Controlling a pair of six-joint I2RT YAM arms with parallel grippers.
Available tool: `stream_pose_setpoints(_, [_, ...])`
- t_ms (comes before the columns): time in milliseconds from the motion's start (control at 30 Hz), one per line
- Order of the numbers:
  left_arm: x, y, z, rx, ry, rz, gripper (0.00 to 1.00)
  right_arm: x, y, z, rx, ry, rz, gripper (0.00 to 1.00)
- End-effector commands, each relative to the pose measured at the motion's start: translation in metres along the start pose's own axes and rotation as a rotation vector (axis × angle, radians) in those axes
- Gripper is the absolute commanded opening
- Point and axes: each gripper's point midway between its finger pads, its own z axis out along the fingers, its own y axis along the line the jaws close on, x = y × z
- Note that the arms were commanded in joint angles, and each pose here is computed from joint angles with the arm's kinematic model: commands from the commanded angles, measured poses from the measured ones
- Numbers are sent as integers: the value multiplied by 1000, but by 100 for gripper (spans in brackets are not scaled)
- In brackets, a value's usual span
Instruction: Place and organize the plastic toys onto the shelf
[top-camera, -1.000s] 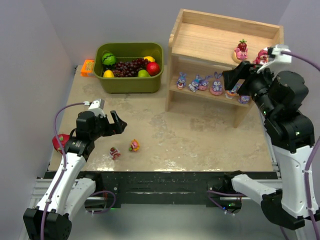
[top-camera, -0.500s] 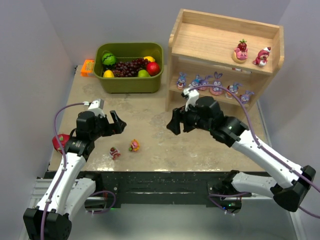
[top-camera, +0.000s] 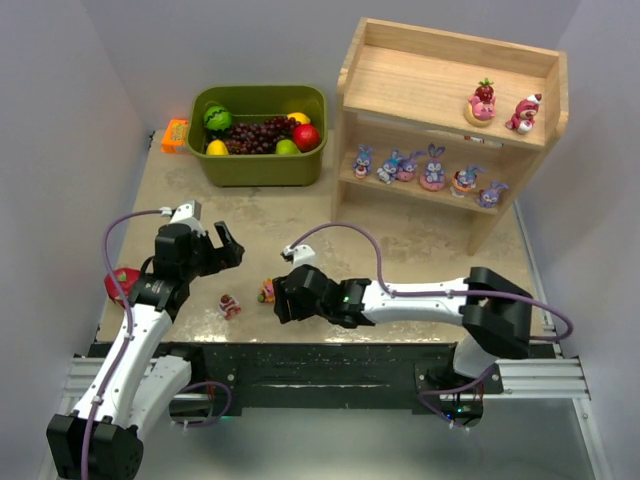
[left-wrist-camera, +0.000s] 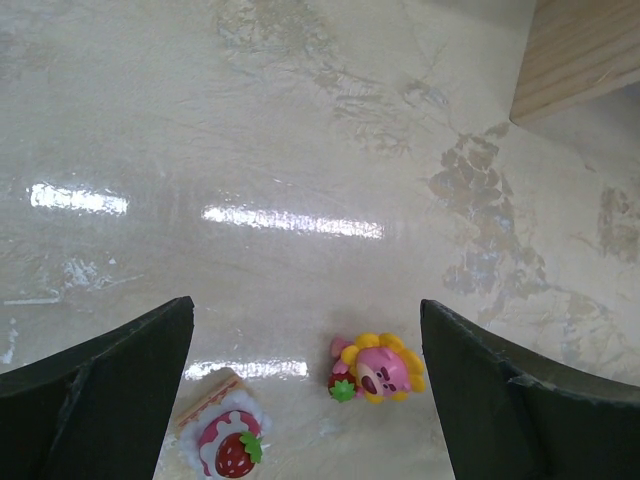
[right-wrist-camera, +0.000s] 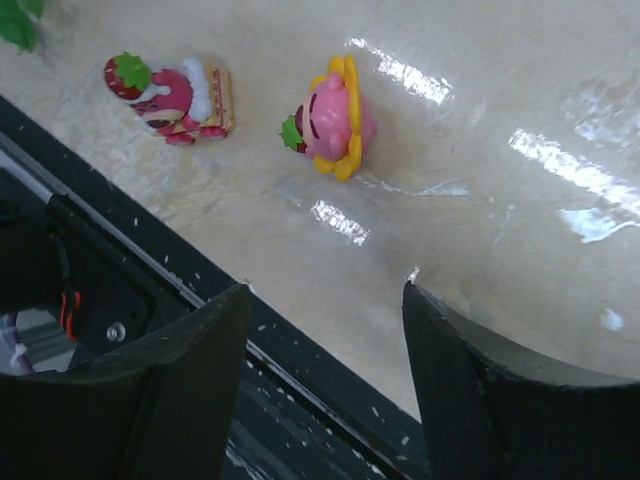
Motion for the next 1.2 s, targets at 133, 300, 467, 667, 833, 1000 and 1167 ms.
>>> stream_pose_setpoints(133, [-18, -7, -5, 11, -58, 3, 99, 4, 29, 42, -83, -48, 222, 31])
stream_pose_setpoints(300, [-18, -7, -5, 13, -57, 7, 100, 18, 34, 57, -132, -51, 277, 15])
stream_pose_setpoints(467, [-18, -6, -5, 12, -57, 10, 99, 27, 33, 69, -138, -47, 310, 3])
stream_pose_setpoints(667, [-18, -6, -5, 12, -55, 12, 100, 37, 22, 88, -91, -55, 331, 0])
stream_pose_setpoints(833, [-17, -6, -5, 14, -55, 15, 99, 38, -8, 89, 21, -111, 343, 0])
stream_pose_setpoints(1000, [-17, -8, -5, 21, -55, 17, 100, 39, -32, 92, 89, -129, 349, 0])
stream_pose_setpoints(1167, [-17, -8, -5, 24, -55, 20, 100, 26, -50, 94, 108, -176, 373, 0])
